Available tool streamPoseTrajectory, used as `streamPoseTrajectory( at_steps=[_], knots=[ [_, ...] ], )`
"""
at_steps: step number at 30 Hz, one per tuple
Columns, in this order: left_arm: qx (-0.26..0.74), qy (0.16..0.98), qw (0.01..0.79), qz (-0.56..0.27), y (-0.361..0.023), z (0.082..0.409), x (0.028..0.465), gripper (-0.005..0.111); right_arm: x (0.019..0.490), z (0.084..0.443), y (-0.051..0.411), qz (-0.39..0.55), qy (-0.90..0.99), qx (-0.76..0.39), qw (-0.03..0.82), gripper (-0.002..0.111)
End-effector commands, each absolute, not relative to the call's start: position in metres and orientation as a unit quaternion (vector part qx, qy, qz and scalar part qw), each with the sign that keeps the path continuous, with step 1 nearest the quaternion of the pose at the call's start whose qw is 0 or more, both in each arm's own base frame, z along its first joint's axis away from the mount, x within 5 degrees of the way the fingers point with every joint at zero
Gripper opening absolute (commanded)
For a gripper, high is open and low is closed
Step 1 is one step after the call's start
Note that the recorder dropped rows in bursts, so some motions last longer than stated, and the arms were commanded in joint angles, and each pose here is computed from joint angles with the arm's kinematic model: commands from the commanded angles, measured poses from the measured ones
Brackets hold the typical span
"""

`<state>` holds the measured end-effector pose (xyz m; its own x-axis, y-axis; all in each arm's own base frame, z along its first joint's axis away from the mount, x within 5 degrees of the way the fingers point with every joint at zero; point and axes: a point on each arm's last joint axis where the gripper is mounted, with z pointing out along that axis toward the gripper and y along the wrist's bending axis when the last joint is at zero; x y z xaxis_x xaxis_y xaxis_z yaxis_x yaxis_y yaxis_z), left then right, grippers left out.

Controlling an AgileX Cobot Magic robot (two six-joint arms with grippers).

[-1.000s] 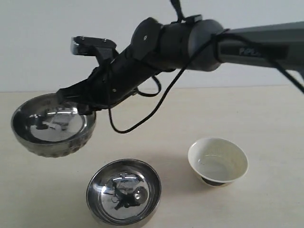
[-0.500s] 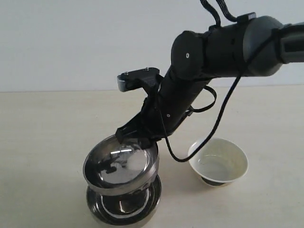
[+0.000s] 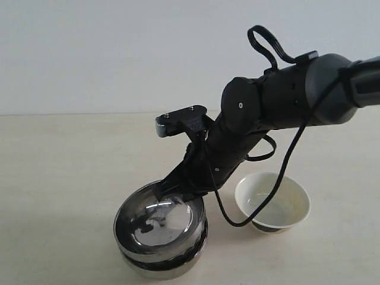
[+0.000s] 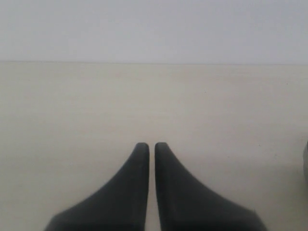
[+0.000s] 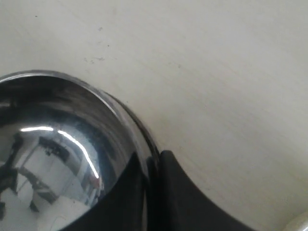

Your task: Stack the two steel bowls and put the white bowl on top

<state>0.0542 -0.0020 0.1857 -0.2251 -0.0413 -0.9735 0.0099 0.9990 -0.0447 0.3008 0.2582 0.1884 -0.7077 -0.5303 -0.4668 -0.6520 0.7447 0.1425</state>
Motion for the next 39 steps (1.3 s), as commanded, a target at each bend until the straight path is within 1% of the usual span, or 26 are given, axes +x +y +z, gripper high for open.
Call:
streamPoseTrajectory(
  at_steps=[1,4,5,7,8,9,12,15,17,20,22,28,39],
  knots=[
    [-0.01,0.78,0.625,-0.023,-0.002,0.185,0.054,0.004,0.296,0.193,0.262,0.155,0.905,-0.337,0.208,0.005],
    [-0.01,0.78,0.625,-0.023,-0.002,0.185,0.054,0.004,0.296,0.193,0.262,0.154,0.905,-0.338,0.207,0.023],
    [-0.01,0.78,0.625,-0.023,-0.002,0.185,0.054,0.004,0.296,0.193,0.262,0.154,0.905,-0.338,0.207,0.033],
    [-0.01,0.78,0.625,-0.023,-0.002,0.185,0.054,0.004,0.296,0.193,0.262,0.153,0.903,-0.342,0.208,0.044],
    [-0.01,0.78,0.625,-0.023,-0.002,0.185,0.054,0.004,0.296,0.193,0.262,0.153,0.903,-0.343,0.208,0.047],
    [-0.01,0.78,0.625,-0.023,-0.002,0.185,0.054,0.004,0.296,0.193,0.262,0.153,0.903,-0.345,0.208,0.047],
    [-0.01,0.78,0.625,-0.023,-0.002,0.185,0.054,0.004,0.296,0.197,0.261,0.153,0.898,-0.35,0.216,0.045],
    [-0.01,0.78,0.625,-0.023,-0.002,0.185,0.054,0.004,0.294,0.209,0.259,0.153,0.892,-0.356,0.231,0.039],
    [-0.01,0.78,0.625,-0.023,-0.002,0.185,0.054,0.004,0.291,0.22,0.257,0.155,0.888,-0.359,0.241,0.03],
    [-0.01,0.78,0.625,-0.023,-0.002,0.185,0.054,0.004,0.288,0.235,0.254,0.16,0.883,-0.36,0.255,0.015],
    [-0.01,0.78,0.625,-0.023,-0.002,0.185,0.054,0.004,0.285,0.238,0.253,0.16,0.884,-0.362,0.25,0.001],
    [-0.01,0.78,0.625,-0.023,-0.002,0.185,0.054,0.004,0.286,0.227,0.254,0.155,0.889,-0.364,0.23,0.0],
    [-0.01,0.78,0.625,-0.023,-0.002,0.185,0.054,0.004,0.294,0.196,0.259,0.144,0.897,-0.364,0.204,0.0]
  ],
)
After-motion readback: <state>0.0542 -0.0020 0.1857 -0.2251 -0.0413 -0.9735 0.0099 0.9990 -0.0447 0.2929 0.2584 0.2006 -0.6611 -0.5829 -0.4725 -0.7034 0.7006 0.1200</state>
